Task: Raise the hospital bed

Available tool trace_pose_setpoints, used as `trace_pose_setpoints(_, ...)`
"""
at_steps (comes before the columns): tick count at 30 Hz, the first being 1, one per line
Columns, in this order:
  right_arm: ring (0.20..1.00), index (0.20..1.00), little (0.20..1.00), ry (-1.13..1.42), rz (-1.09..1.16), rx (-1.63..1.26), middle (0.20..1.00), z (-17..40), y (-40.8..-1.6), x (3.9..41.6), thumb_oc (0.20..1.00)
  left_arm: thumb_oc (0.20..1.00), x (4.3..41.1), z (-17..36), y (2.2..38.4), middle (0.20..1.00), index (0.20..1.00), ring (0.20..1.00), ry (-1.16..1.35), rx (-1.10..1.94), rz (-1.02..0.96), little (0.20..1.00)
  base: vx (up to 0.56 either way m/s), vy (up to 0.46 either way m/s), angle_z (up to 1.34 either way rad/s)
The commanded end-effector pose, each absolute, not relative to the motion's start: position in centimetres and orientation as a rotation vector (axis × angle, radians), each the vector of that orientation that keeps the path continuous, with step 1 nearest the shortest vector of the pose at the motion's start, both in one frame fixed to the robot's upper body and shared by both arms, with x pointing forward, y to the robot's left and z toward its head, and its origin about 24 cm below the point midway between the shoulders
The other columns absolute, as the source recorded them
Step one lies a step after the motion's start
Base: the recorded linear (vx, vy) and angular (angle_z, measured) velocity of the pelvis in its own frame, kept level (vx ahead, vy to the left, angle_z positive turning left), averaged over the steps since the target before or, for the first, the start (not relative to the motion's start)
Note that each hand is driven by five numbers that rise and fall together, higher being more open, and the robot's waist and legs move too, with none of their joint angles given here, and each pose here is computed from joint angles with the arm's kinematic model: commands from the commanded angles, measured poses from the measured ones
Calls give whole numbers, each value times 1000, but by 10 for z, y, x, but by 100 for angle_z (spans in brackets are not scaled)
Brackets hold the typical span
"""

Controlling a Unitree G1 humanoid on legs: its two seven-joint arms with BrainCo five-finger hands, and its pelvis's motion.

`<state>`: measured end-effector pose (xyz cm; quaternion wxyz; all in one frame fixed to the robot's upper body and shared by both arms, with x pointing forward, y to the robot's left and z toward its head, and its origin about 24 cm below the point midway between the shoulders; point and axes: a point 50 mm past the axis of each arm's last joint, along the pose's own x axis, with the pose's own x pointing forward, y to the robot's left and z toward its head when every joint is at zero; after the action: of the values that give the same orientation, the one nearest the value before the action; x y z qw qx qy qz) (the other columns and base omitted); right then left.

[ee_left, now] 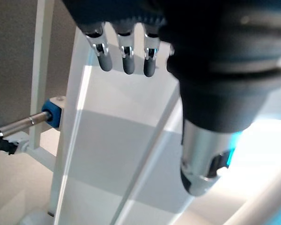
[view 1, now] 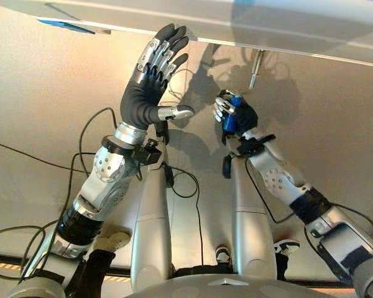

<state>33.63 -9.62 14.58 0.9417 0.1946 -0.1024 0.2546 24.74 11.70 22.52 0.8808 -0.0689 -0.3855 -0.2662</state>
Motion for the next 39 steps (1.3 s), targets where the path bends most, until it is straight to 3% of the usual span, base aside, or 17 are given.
trace_pose_setpoints(1, 200, 200, 200, -498, 844, 340, 200, 221, -19, 313, 200, 1000, 228, 246, 110, 1000, 1000, 1000, -936, -219, -635, 1000, 0, 0, 0)
trace_pose_setpoints(10, 200, 200, 200, -301, 525, 203, 200, 190, -29, 368, 200, 1000, 225, 247, 107, 1000, 1000, 1000, -926, -255, -670, 1000, 0, 6, 1)
trace_pose_setpoints(15, 200, 200, 200, -116, 185, 94, 200, 158, -93, 405, 200, 1000, 225, 245, 99, 1000, 1000, 1000, -904, -275, -712, 1000, 0, 0, 0)
trace_pose_setpoints(16, 200, 200, 200, -51, 59, 58, 200, 147, -127, 412, 200, 1000, 225, 246, 96, 1000, 1000, 1000, -906, -275, -737, 1000, 0, 0, 0)
trace_pose_setpoints(27, 200, 200, 200, 101, -362, 105, 200, 109, -256, 391, 200, 1000, 227, 247, 93, 1000, 1000, 1000, -913, -234, -778, 1000, -2, 4, 3)
trace_pose_setpoints(39, 200, 200, 200, 113, -692, 355, 200, 72, -331, 341, 200, 1000, 229, 245, 99, 1000, 1000, 1000, -904, -224, -746, 1000, 0, 0, 0)
